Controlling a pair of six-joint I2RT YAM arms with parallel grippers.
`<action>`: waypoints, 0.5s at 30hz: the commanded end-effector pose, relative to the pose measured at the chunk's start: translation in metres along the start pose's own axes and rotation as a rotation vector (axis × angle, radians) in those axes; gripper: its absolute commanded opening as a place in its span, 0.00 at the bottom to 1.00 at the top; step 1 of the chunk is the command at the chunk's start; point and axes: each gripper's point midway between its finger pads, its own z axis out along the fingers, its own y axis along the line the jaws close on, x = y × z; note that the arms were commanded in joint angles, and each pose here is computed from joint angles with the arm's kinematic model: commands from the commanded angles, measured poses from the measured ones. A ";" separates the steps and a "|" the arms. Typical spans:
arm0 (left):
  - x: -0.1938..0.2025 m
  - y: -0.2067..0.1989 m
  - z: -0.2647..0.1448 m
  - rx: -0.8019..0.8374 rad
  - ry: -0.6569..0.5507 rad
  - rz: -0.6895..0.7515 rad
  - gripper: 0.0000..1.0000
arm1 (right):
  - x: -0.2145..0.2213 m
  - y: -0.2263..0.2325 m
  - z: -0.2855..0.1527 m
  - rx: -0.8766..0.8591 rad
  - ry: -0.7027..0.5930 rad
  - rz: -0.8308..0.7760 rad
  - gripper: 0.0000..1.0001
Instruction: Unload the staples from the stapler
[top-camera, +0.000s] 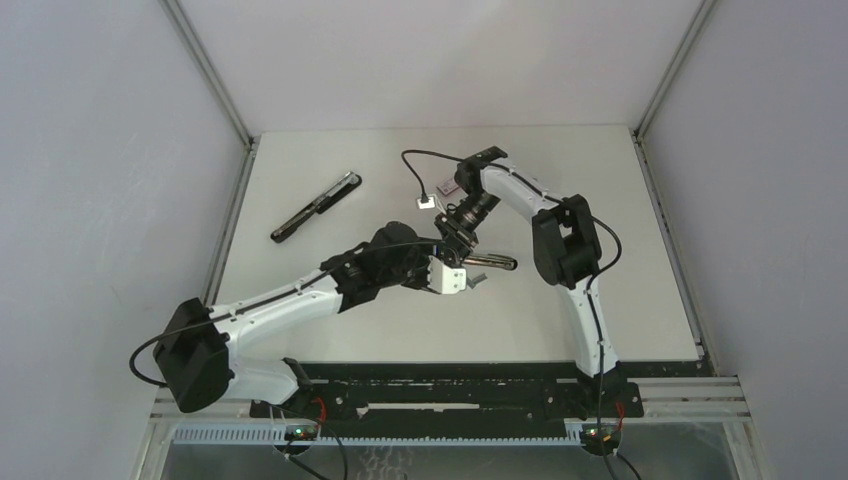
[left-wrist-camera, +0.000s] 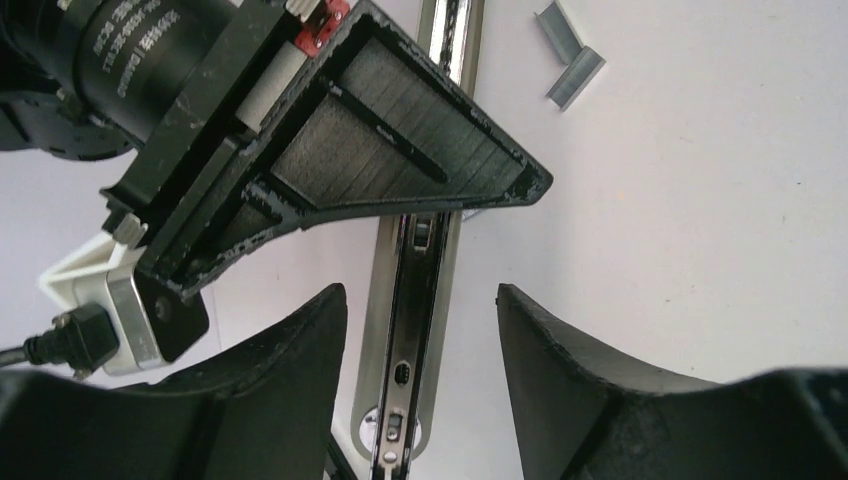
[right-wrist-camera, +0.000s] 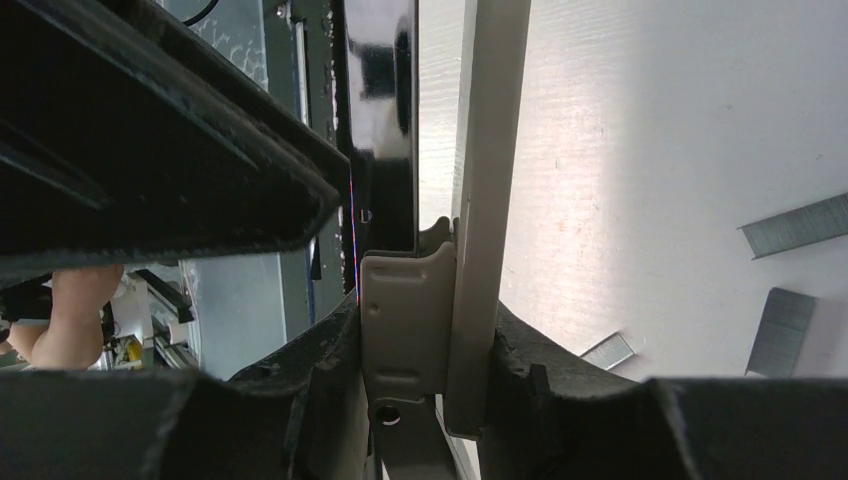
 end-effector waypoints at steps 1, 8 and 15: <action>-0.004 -0.008 0.005 0.002 -0.014 -0.008 0.61 | -0.019 0.028 -0.004 -0.039 -0.060 -0.061 0.00; -0.003 -0.014 0.011 0.011 -0.005 -0.007 0.53 | -0.020 0.030 -0.003 -0.043 -0.059 -0.062 0.00; -0.002 -0.014 0.016 0.000 0.008 -0.005 0.51 | -0.020 0.032 -0.002 -0.044 -0.058 -0.070 0.00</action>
